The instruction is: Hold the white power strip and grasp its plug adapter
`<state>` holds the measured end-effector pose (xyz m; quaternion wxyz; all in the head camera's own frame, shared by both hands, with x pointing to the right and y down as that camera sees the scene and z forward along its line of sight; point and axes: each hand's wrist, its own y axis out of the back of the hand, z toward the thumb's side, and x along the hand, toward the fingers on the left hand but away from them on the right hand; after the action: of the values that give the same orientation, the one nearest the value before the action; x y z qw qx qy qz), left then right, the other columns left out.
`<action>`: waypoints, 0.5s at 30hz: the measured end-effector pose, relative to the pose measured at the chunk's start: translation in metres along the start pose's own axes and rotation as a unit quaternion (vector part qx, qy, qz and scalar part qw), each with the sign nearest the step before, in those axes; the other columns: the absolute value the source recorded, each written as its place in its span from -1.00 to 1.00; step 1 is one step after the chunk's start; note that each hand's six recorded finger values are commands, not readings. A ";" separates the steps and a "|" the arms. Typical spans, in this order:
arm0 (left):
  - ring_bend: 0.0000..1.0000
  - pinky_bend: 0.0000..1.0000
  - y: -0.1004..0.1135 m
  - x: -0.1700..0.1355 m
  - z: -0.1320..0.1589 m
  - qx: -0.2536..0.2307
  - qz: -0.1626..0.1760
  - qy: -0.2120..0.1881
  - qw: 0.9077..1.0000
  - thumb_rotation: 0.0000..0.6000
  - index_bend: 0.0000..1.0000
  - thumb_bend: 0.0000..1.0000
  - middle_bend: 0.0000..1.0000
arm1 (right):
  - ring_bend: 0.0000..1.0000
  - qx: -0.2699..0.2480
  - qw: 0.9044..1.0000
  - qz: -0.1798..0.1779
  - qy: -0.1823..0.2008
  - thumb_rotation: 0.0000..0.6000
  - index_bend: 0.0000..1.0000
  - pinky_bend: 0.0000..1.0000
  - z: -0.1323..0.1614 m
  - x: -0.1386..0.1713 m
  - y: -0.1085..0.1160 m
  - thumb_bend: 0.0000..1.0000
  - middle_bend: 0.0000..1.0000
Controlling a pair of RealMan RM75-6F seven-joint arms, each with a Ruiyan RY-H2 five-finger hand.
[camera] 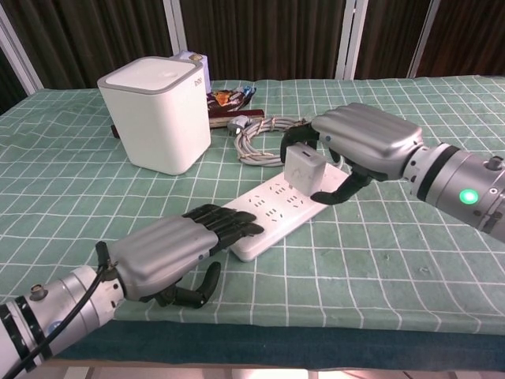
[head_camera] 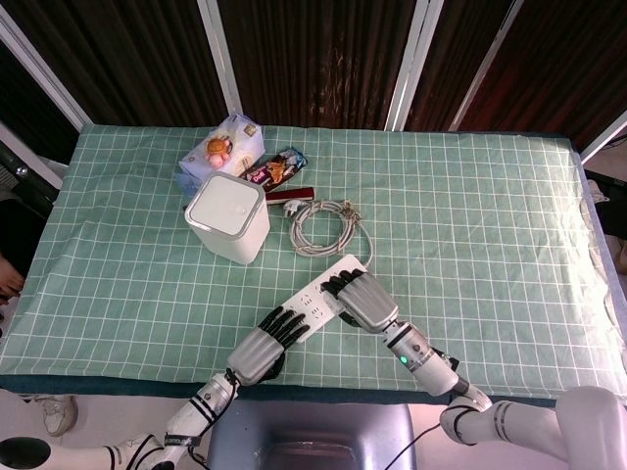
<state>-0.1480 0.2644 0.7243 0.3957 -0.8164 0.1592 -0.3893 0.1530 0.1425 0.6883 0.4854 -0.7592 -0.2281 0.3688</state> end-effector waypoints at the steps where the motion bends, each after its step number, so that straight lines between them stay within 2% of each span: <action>1: -1.00 -0.93 0.003 0.000 0.001 -0.001 0.007 -0.003 1.000 0.50 -1.00 0.58 -0.97 | -0.11 0.002 1.000 -0.005 -0.001 1.00 0.77 0.26 -0.002 0.002 0.003 -0.09 0.19; 5: -1.00 -0.93 0.017 -0.002 0.002 -0.008 0.036 -0.011 0.999 0.45 -1.00 0.54 -0.98 | -0.11 0.024 1.000 -0.014 -0.007 1.00 0.71 0.24 -0.014 0.012 0.012 -0.10 0.19; 9: -1.00 -0.93 0.047 -0.012 -0.001 -0.020 0.081 -0.020 0.996 0.46 -1.00 0.52 -0.98 | -0.11 0.100 0.995 -0.011 -0.020 1.00 0.66 0.23 -0.042 0.032 0.027 -0.10 0.19; 12: -1.00 -0.93 0.065 -0.021 -0.007 -0.027 0.099 -0.020 0.994 0.46 -1.00 0.50 -0.98 | -0.11 0.173 0.984 0.010 -0.029 1.00 0.64 0.23 -0.061 0.047 0.033 -0.10 0.19; 15: -1.00 -0.94 0.076 -0.030 -0.016 -0.026 0.110 -0.013 0.993 0.45 -1.00 0.49 -0.98 | -0.11 0.244 0.968 0.042 -0.034 1.00 0.61 0.23 -0.073 0.060 0.028 -0.10 0.19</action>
<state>-0.1760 0.2245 0.6573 0.4168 -0.8091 0.2531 -0.3280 0.2470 0.1316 0.6609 0.6317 -0.6137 -0.1155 0.4593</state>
